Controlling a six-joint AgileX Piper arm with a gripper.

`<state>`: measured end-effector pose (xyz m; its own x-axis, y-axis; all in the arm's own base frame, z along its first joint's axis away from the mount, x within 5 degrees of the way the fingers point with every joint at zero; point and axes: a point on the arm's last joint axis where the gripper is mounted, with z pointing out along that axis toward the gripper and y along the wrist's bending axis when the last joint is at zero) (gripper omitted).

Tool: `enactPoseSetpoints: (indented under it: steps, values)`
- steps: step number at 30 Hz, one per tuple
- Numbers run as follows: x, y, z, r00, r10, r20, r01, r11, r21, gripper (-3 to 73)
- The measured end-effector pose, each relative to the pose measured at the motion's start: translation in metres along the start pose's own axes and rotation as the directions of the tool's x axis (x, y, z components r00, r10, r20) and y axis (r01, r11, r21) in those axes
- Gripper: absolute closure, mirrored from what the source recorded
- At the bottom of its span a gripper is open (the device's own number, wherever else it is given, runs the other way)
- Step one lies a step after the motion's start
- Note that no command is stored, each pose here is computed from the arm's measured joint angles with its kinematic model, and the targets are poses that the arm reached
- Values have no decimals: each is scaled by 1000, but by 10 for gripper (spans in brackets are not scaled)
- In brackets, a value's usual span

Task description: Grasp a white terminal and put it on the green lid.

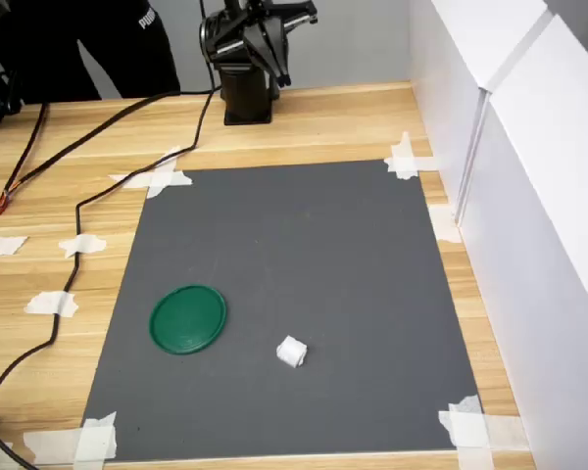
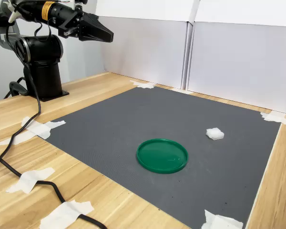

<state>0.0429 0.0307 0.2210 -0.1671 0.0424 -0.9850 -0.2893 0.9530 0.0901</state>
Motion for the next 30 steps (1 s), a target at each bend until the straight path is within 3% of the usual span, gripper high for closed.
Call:
enactPoseSetpoints:
  steps: [20, 30]
  values:
    - [0, -1, 0, 1000, -26, -7, 26, 1000, 11, 711]
    - [-29, -1, 2, 997, -58, -52, 58, 998, 12, 711]
